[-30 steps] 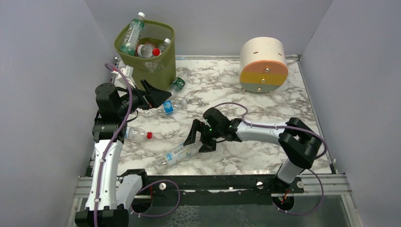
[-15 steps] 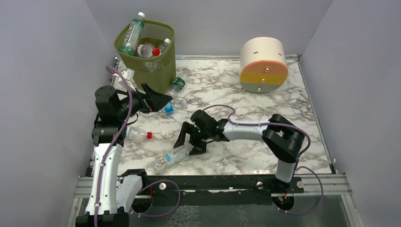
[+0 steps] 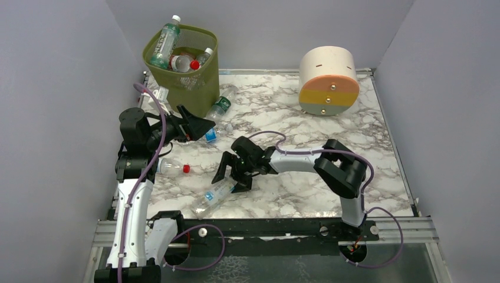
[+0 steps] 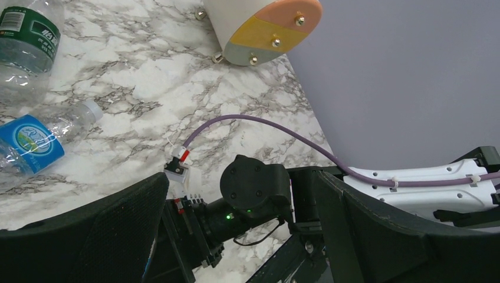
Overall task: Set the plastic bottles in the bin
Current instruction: Pick up the plastic bottle at the center of the board.
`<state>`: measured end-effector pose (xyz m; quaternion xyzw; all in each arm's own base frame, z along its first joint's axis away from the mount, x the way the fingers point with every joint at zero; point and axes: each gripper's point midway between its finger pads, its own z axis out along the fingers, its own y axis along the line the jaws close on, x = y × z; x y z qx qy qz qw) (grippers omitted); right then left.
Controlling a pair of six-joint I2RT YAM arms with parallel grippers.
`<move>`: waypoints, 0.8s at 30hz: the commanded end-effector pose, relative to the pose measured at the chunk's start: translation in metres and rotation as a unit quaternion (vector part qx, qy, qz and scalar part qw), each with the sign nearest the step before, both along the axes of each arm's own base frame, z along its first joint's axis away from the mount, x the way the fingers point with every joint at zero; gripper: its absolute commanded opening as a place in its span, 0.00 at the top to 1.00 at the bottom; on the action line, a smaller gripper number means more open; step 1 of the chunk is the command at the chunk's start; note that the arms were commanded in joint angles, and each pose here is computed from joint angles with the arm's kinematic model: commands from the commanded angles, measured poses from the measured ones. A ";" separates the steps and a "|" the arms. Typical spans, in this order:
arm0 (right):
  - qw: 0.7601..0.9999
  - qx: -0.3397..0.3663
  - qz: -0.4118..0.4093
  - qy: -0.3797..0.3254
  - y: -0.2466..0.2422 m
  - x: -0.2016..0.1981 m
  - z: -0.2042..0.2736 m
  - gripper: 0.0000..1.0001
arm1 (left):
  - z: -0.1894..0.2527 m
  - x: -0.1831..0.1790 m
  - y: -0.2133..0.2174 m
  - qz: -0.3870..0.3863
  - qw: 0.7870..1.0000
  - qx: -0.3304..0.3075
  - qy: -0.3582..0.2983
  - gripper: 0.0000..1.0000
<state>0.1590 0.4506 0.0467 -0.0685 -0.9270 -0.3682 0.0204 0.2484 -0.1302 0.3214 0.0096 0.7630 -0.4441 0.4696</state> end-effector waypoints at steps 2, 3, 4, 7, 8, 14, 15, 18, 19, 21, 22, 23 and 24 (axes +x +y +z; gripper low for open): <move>1.000 -0.020 0.000 0.008 0.005 0.000 -0.015 0.02 | 0.003 -0.008 -0.004 -0.018 1.000 0.002 -0.013 0.01; 1.000 -0.021 -0.001 0.008 0.006 0.001 -0.016 0.03 | 0.002 -0.008 -0.004 -0.019 1.000 0.002 -0.012 0.01; 1.000 -0.021 0.000 0.007 0.007 0.002 -0.017 0.04 | 0.002 -0.008 -0.004 -0.019 1.000 0.002 -0.012 0.01; 1.000 -0.022 0.001 0.005 0.010 0.004 -0.019 0.13 | 0.000 -0.009 -0.004 -0.020 1.000 0.002 -0.012 0.01; 1.000 -0.023 0.001 0.005 0.010 0.005 -0.020 0.17 | -0.001 -0.009 -0.004 -0.020 1.000 0.002 -0.010 0.01; 1.000 -0.022 0.000 -0.001 0.012 0.008 -0.020 0.37 | 0.000 -0.009 -0.005 -0.023 1.000 0.002 -0.010 0.01; 1.000 -0.022 -0.001 -0.004 0.012 0.010 -0.019 0.38 | 0.000 -0.009 -0.004 -0.022 1.000 0.002 -0.011 0.01; 1.000 -0.019 -0.007 -0.017 0.009 0.017 -0.013 0.41 | 0.002 -0.011 -0.005 -0.024 1.000 0.000 -0.012 0.01; 1.000 -0.017 -0.010 -0.024 0.007 0.021 -0.010 0.42 | 0.002 -0.011 -0.005 -0.025 1.000 -0.001 -0.011 0.01; 0.999 -0.016 -0.019 -0.040 0.002 0.031 -0.001 0.42 | 0.004 -0.013 -0.006 -0.027 1.000 -0.003 -0.012 0.01; 0.998 -0.015 -0.023 -0.051 -0.001 0.037 0.004 0.43 | 0.004 -0.013 -0.006 -0.028 1.000 -0.004 -0.012 0.01; 0.998 -0.016 -0.027 -0.063 -0.005 0.043 0.009 0.43 | 0.006 -0.014 -0.006 -0.028 1.000 -0.005 -0.013 0.01; 0.997 -0.014 -0.030 -0.075 -0.008 0.048 0.017 0.43 | 0.006 -0.014 -0.006 -0.028 1.000 -0.005 -0.014 0.01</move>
